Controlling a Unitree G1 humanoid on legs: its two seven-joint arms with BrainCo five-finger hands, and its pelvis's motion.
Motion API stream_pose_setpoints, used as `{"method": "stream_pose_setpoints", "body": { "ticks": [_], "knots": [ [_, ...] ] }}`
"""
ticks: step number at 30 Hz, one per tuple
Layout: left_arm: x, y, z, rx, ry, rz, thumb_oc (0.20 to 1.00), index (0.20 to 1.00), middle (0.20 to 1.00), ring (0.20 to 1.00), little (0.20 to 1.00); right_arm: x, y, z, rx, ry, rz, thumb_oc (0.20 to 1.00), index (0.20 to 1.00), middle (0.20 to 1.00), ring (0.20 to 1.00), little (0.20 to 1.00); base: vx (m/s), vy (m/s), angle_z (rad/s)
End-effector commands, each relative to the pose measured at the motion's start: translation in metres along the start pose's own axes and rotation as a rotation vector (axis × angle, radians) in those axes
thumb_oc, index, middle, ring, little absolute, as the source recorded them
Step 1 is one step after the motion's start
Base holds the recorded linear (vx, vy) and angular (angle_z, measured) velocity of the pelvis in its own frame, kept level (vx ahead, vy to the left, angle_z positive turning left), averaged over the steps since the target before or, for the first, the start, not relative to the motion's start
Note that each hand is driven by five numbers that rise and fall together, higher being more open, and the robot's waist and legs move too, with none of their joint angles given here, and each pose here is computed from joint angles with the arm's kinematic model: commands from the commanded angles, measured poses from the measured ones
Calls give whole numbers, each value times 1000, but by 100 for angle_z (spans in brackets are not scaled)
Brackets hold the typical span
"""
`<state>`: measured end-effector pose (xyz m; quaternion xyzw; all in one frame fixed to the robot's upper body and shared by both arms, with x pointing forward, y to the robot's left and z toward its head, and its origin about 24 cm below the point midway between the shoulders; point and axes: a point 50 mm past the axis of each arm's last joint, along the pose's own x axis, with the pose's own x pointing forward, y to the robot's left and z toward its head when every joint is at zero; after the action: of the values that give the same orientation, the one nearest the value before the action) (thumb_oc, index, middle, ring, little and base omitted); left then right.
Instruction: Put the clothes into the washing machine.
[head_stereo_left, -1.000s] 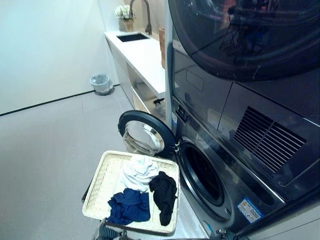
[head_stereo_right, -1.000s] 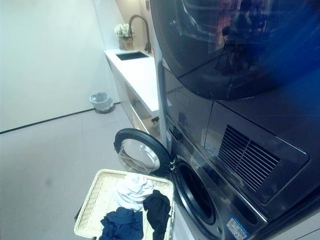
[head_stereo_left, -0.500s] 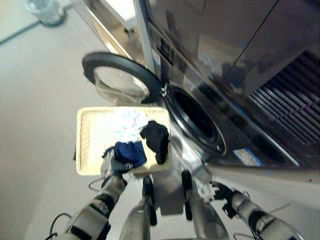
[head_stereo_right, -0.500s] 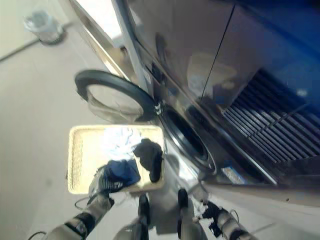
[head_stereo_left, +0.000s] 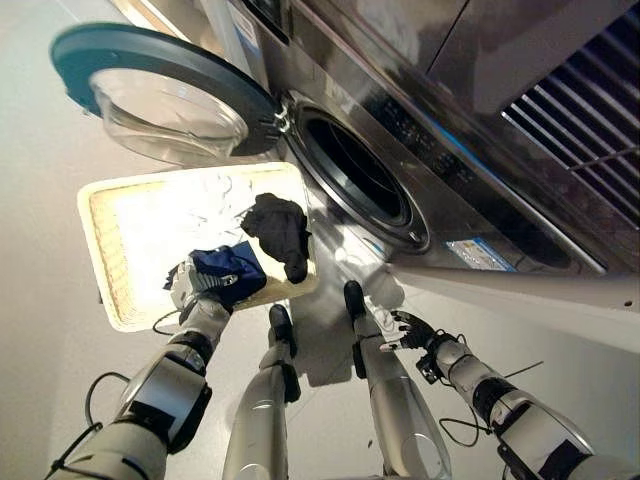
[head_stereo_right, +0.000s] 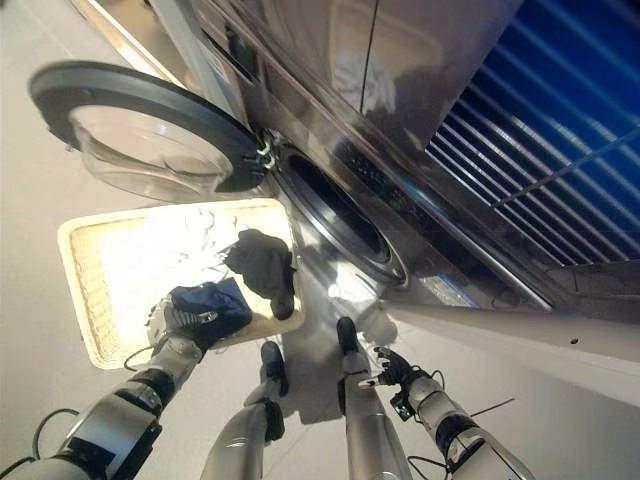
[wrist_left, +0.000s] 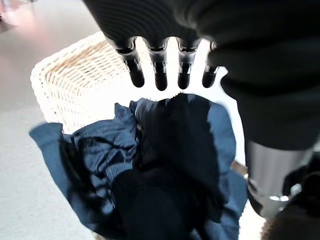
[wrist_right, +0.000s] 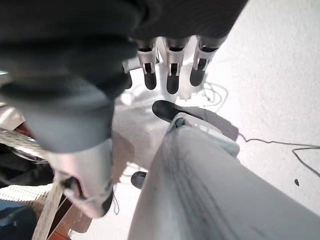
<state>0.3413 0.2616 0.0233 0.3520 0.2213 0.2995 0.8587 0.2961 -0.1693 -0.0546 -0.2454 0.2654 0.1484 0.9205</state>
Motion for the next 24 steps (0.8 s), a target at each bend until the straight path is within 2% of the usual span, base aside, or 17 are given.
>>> {"method": "stream_pose_setpoints", "body": {
  "ticks": [1, 10, 11, 12, 13, 14, 18, 24],
  "knots": [
    [21, 46, -20, 17, 175, 169, 1000, 1000, 1000, 1000, 1000, 0, 6, 10, 24, -62, 14, 1000, 1000, 1000, 1000, 1000, 0, 0, 0],
    [32, 71, 1, -52, 182, 185, 1000, 1000, 1000, 1000, 1000, -3, 0, 19, 113, -135, -17, 1000, 1000, 1000, 1000, 1000, 1, -2, 2],
    [34, 76, 9, -24, 184, 156, 831, 831, 831, 831, 831, -4, -3, 23, 118, -150, -26, 1000, 1000, 1000, 1000, 1000, -34, 14, 5],
    [35, 76, 11, -11, 183, 150, 762, 762, 762, 762, 762, -4, -4, 24, 116, -154, -27, 1000, 1000, 1000, 1000, 1000, -44, 21, 7],
    [35, 77, 12, 15, 185, 137, 580, 580, 580, 580, 580, -4, -5, 25, 114, -159, -29, 1000, 1000, 1000, 1000, 1000, -36, 35, 4],
    [35, 77, 13, 83, 189, 97, 200, 200, 200, 200, 200, -4, -8, 27, 106, -168, -31, 1000, 1000, 1000, 1000, 1000, -35, 38, 1],
    [34, 76, 12, 248, 204, 52, 200, 200, 200, 200, 200, -6, -18, 33, 86, -190, -29, 1000, 1000, 1000, 1000, 1000, -40, 46, -6],
    [35, 80, 20, 295, 164, 74, 200, 200, 200, 200, 200, -7, -29, 36, 63, -204, -25, 1000, 1000, 1000, 1000, 1000, -56, -5, -3]
  ]
}}
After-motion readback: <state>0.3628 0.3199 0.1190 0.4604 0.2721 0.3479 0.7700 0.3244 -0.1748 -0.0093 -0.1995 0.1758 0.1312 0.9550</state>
